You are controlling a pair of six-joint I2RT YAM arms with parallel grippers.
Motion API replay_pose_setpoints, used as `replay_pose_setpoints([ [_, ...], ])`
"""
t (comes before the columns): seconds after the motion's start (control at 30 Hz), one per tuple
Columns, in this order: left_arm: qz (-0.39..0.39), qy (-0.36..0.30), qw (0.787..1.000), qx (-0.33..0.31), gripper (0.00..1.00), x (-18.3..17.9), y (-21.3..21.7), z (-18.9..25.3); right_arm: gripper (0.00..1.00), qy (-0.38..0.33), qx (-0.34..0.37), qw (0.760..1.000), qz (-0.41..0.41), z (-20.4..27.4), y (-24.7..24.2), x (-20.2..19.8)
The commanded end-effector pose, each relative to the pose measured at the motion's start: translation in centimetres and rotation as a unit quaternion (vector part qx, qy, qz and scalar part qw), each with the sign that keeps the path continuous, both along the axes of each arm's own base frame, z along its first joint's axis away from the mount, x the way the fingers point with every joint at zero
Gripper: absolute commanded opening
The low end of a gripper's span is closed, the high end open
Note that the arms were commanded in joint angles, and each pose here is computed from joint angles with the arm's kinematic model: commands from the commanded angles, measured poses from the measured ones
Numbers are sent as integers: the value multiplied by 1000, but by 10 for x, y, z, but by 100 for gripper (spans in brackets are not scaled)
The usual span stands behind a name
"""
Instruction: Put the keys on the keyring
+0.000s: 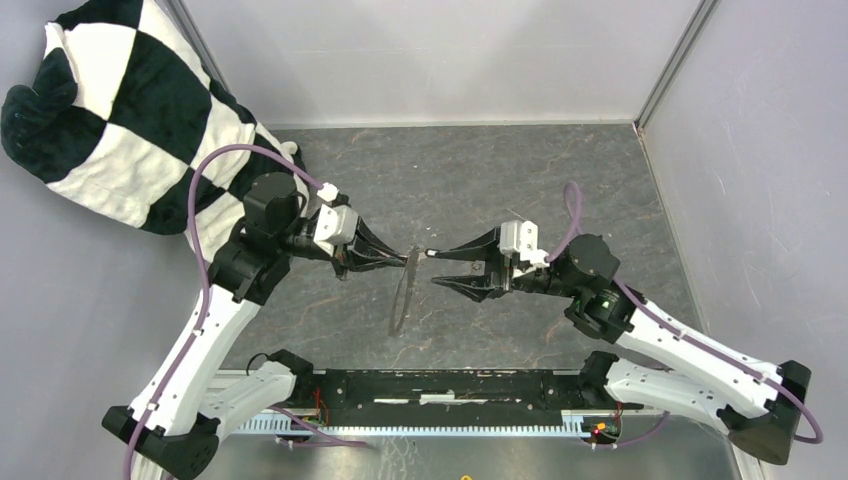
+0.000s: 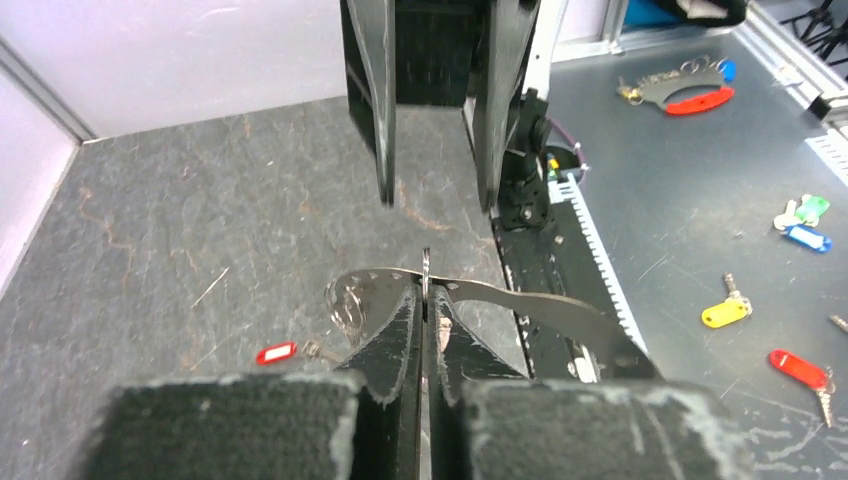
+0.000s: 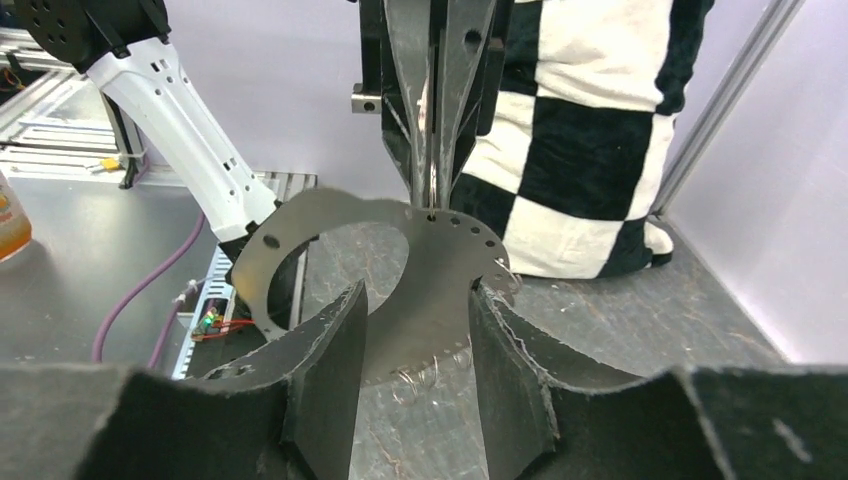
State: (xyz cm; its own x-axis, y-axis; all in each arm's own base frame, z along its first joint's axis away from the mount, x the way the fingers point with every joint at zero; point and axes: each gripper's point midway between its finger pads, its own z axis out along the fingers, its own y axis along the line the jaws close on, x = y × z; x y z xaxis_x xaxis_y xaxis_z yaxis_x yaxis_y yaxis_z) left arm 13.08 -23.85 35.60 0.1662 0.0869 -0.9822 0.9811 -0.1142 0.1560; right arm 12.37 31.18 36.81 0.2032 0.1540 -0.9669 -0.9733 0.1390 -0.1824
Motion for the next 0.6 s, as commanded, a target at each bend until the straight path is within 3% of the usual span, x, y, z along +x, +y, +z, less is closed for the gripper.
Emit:
replay_pose_setpoints([
  [0.0, -38, 17, 998, -47, 2, -13, -6, 32, 47, -16, 88, 995, 35, 34, -1, -13],
  [0.3, -47, 41, 997, -52, 2, -13, -11, 39, 39, 8, 131, 990, 46, 45, 5, -11],
  [0.57, -46, 53, 996, -55, 2, -11, -17, 39, 38, 27, 144, 988, 47, 47, 13, -4],
])
